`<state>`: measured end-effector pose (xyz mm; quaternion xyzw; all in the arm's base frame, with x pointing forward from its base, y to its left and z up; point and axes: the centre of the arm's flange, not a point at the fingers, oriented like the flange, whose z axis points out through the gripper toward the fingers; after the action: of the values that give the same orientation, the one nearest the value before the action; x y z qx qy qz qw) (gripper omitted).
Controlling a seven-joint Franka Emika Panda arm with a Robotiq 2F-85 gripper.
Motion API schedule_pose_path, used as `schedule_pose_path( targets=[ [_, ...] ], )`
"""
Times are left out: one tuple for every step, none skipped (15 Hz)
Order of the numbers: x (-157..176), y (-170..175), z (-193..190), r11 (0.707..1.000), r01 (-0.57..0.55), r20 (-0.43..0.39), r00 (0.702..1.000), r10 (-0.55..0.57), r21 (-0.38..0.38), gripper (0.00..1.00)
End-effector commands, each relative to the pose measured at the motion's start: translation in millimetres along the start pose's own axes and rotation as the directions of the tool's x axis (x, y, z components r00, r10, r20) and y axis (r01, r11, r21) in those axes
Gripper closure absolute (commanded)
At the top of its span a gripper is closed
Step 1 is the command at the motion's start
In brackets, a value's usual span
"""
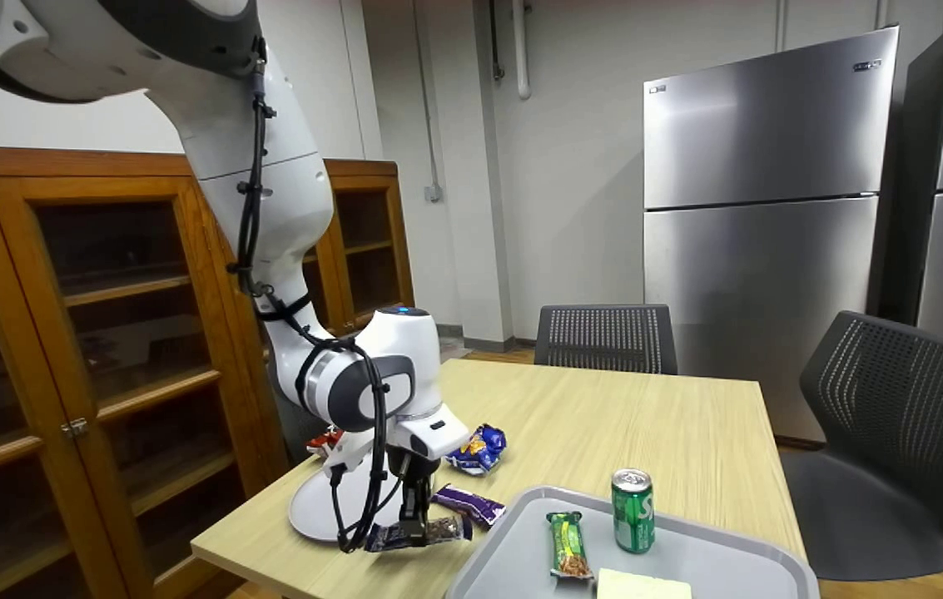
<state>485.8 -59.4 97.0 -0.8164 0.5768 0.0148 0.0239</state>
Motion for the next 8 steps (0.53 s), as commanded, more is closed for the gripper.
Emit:
schedule_pose_path(
  targets=[
    [3.8, -16.8, 8.5, 1.0, 0.017, 0.015, 1.0, -0.016, -0.015, 0.94],
    [3.8, -19.3, 10.6, 1.0, 0.017, 0.016, 1.0, -0.017, -0.015, 0.94],
    [3.8, -21.5, 12.1, 1.0, 0.02, 0.017, 1.0, -0.02, -0.015, 0.94],
    [3.7, -22.9, 13.7, 1.0, 0.021, 0.017, 1.0, -0.021, -0.015, 0.9],
    [4.0, -24.7, 15.2, 1.0, 0.012, 0.009, 1.0, -0.012, -0.01, 0.51],
    [4.3, -26.1, 16.6, 1.0, 0.01, 0.009, 1.0, -0.009, -0.011, 0.5],
    [3.6, -26.7, 16.8, 1.0, 0.008, 0.01, 1.0, -0.008, -0.008, 0.45],
    [2.9, -27.3, 16.2, 1.0, 0.009, 0.016, 1.0, -0.009, -0.004, 0.37]
  ],
)
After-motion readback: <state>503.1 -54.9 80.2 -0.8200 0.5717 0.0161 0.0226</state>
